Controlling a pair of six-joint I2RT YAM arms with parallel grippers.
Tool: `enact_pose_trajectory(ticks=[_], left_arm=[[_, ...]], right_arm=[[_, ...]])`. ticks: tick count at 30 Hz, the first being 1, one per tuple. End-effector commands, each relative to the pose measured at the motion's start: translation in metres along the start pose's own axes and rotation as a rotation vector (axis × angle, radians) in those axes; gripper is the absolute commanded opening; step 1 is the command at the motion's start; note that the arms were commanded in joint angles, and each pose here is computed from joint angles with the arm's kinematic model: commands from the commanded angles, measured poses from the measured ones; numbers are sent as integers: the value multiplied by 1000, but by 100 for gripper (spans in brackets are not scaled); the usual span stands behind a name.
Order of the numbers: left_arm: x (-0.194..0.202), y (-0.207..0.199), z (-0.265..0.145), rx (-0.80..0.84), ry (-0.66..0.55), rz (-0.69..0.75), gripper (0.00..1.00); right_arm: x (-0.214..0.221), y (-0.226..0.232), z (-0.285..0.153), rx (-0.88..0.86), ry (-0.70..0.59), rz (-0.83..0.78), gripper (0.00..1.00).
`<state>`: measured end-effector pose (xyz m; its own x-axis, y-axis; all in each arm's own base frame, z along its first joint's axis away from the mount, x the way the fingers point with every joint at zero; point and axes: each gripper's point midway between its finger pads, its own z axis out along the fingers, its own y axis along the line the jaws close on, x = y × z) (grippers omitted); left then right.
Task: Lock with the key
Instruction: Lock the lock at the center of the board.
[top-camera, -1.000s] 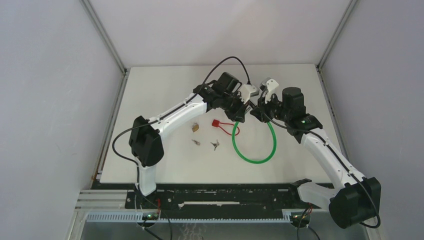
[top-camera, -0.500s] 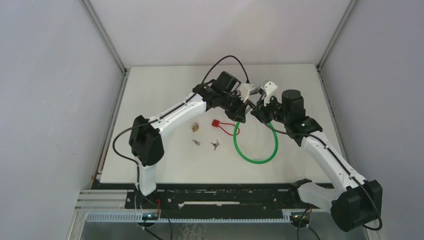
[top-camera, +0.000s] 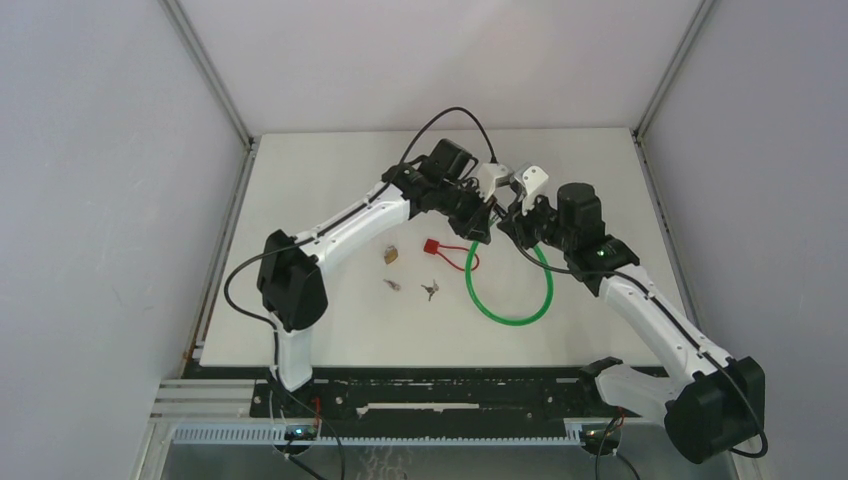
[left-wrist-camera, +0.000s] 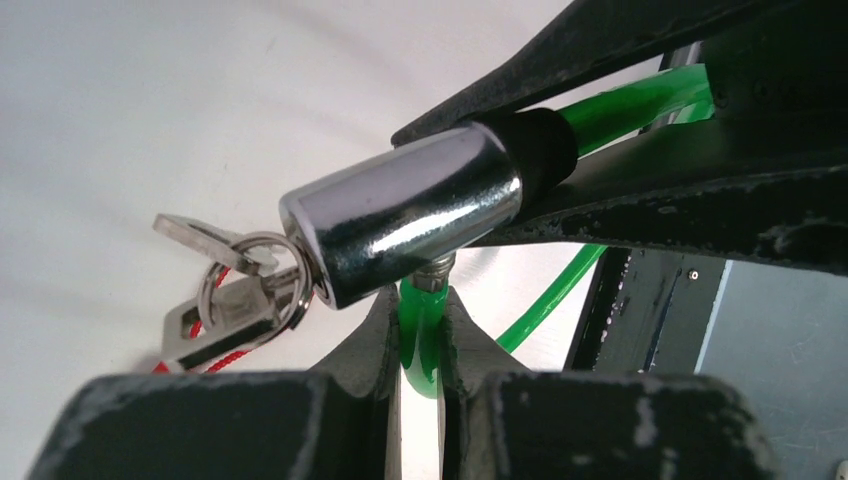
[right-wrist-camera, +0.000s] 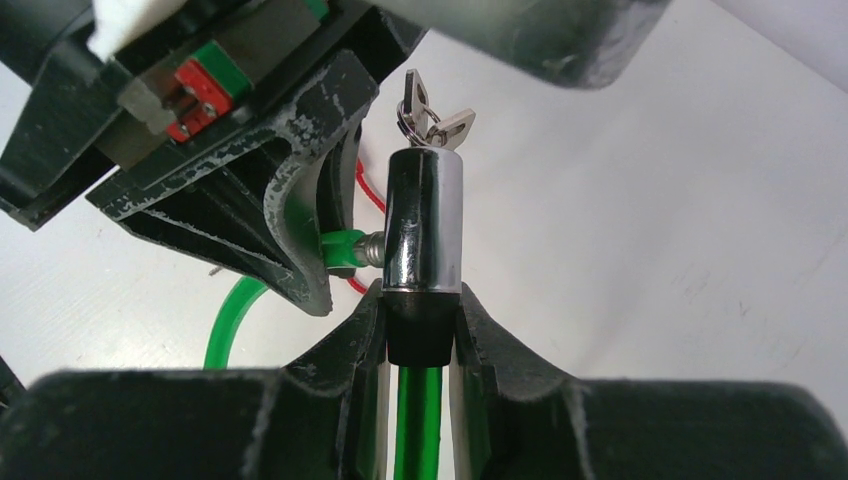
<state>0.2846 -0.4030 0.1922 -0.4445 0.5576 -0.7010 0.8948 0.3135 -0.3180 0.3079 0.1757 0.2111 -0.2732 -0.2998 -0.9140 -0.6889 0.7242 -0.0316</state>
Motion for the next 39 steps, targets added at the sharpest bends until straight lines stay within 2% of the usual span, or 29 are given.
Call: enact_pose_trajectory(ticks=[1, 10, 18, 22, 26, 31, 34, 39], left_arm=[[-69, -40, -36, 122, -219, 164, 0], [-78, -39, -50, 124, -262, 211, 0], [-53, -25, -45, 58, -224, 292, 0], [-46, -17, -42, 24, -206, 314, 0], [-42, -6, -42, -30, -199, 349, 0], [-42, 3, -44, -86, -193, 376, 0], [-43, 9, -51, -138, -193, 405, 0], [-37, 16, -63, -219, -200, 434, 0]], right_arm=[[10, 10, 3, -42, 12, -32, 0], [16, 18, 5, -78, 12, -29, 0], [9, 23, -6, -188, -34, 52, 2], [10, 39, -9, -283, -40, 21, 6], [14, 43, -10, -313, -34, -20, 13], [15, 48, -10, -354, -46, -67, 16], [10, 51, -11, -376, -76, -116, 15], [-4, 51, -6, -392, -171, -225, 5]])
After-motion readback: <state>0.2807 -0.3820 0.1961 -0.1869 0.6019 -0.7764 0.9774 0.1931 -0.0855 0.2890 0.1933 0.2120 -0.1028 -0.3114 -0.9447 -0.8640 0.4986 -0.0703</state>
